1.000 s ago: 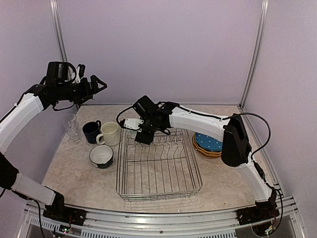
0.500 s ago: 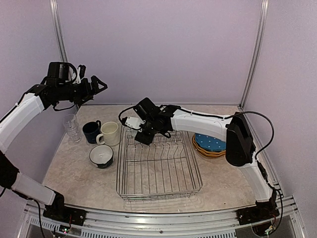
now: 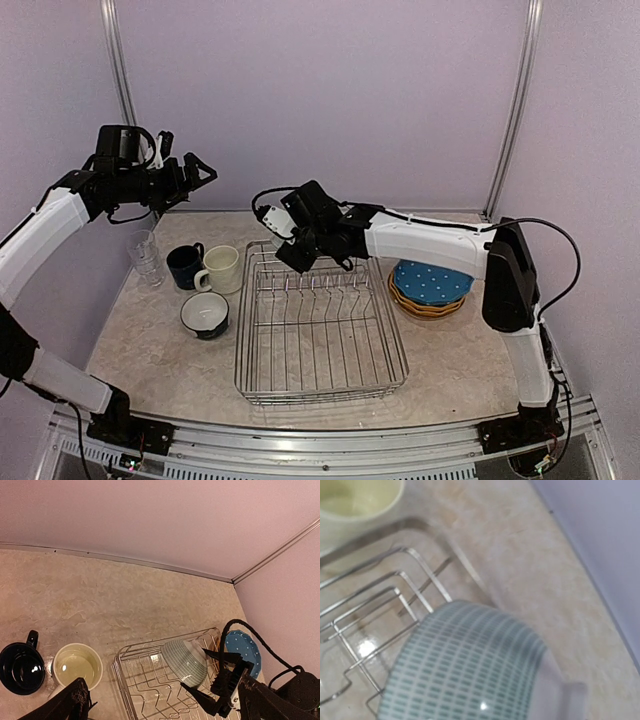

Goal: Unload the mixed dishes from the dish rack
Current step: Grab the bowl from the dish rack, then pass from the right arm to the left

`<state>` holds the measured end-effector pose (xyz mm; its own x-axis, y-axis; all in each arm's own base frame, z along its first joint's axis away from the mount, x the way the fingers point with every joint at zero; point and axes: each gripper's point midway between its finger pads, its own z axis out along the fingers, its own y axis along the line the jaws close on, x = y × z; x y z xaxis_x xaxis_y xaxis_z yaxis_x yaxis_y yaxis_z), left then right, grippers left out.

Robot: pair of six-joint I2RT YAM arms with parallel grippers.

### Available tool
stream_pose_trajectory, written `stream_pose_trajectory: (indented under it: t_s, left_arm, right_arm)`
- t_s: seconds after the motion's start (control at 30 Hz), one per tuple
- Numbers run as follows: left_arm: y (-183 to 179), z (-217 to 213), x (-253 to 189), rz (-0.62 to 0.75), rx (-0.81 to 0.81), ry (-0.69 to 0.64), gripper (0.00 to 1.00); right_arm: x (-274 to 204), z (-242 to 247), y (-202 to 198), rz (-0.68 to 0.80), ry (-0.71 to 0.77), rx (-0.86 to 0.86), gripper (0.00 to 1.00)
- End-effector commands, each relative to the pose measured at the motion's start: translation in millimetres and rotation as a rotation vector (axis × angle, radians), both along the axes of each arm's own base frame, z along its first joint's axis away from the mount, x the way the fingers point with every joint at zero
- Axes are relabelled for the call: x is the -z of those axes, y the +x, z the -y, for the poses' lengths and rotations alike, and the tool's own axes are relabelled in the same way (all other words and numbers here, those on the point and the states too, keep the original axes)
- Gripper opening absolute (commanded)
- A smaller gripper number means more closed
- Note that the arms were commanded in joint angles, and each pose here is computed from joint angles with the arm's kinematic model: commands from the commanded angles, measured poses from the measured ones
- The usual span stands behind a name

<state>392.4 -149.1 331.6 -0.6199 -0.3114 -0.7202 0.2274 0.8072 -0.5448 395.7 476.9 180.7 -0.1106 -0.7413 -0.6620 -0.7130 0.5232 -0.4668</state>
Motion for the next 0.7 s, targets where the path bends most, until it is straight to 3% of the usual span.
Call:
stream_pose_trajectory:
  t_s: [0.0,0.17,0.33,0.57,0.67]
  left_arm:
    - [0.7,0.7,-9.5,0.011,0.010,-0.015,0.99]
    - [-0.9,12.6,-8.0,-0.007,0.071,-0.051,0.99]
    - [-14.3,55.7,-9.2,-0.031,0.284,-0.165,0.98]
    - [-47.2,129.5,14.2,-0.118,0.527,-0.212,0.94]
    - [-57.7,152.7,28.1,-0.175,0.595,-0.223,0.88]
  right_arm:
    - [-81.4,12.0,-4.0,0.064,0.258,0.078,0.00]
    - [-110.7,27.9,-23.0,-0.061,0.541,0.054,0.00]
    - [-129.5,56.4,-40.5,-0.259,0.841,0.051,0.00]
    - [-137.2,89.8,-62.8,-0.494,1.157,-0.005,0.00]
    - [-146.1,90.6,-74.8,-0.544,1.226,-0.059,0.00]
